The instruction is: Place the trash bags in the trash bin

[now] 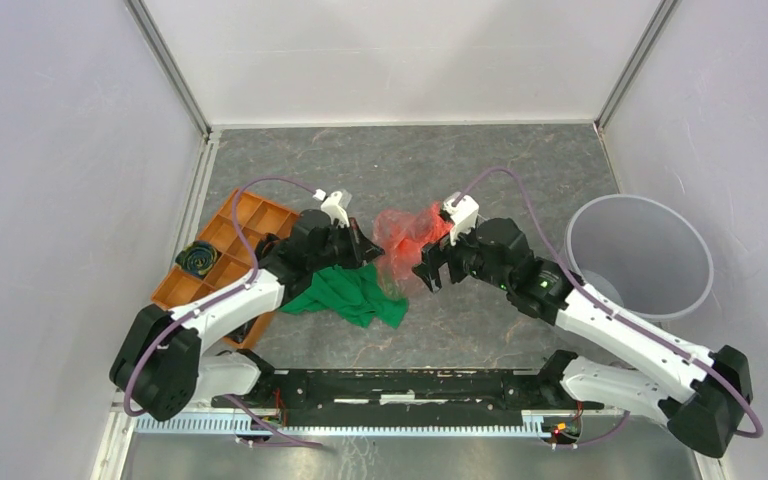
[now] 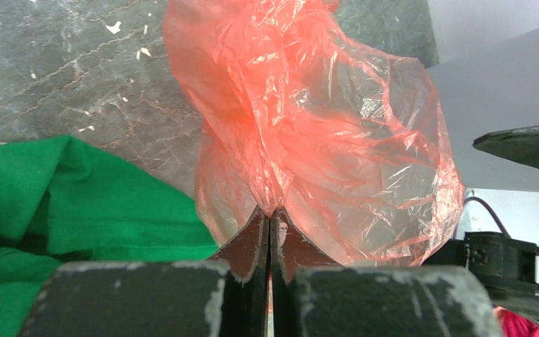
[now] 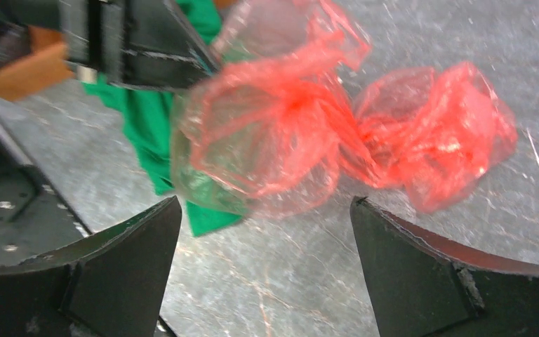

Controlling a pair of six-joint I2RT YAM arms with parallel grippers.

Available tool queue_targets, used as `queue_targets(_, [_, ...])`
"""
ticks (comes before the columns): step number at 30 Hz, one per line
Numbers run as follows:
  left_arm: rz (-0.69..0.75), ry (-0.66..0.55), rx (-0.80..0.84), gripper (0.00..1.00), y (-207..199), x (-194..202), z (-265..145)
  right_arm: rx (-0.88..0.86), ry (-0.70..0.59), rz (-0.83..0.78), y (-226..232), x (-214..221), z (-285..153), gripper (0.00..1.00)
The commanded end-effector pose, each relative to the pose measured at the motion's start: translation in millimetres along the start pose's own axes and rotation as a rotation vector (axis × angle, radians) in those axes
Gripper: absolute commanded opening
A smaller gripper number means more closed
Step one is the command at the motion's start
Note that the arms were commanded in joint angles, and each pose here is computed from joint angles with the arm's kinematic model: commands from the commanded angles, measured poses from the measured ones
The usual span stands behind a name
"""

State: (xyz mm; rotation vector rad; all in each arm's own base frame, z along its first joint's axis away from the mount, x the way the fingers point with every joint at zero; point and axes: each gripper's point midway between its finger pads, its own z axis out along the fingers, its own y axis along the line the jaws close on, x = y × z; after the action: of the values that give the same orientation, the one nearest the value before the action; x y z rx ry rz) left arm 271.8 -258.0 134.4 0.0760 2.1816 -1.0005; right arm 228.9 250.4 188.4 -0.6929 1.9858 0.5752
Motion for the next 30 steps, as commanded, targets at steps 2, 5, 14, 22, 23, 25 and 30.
queue_targets(2, [-0.028, -0.046, 0.125, 0.02, -32.7, -15.1, -9.9, -0.226, -0.180, 0.092, 44.2, -47.0, -9.7, 0.98])
queue_targets(5, [-0.031, -0.056, 0.147, 0.02, -39.8, -18.6, -14.3, -0.243, -0.204, 0.164, 53.3, -51.2, 2.4, 0.98])
queue_targets(14, [-0.036, -0.074, 0.174, 0.02, -50.1, -24.4, -24.4, 0.093, -0.204, 0.234, 8.9, -42.8, 37.6, 0.65])
queue_targets(22, [-0.033, -0.092, 0.140, 0.02, -42.1, -22.0, -29.9, 0.157, -0.188, 0.189, -4.4, -20.8, 59.9, 0.14])
queue_targets(23, [-0.034, -0.093, 0.111, 0.02, -36.5, -21.6, -29.2, 0.190, -0.169, 0.169, -10.6, -16.8, 59.4, 0.10])
queue_targets(25, [-0.042, -0.109, 0.010, 0.02, -18.1, -22.8, -28.5, 0.315, -0.118, 0.129, -33.7, -3.1, 52.9, 0.01])
queue_targets(30, [-0.067, -0.202, -0.262, 0.02, 33.5, -38.7, -22.1, 0.474, -0.028, 0.057, -85.8, 20.0, 47.0, 0.00])
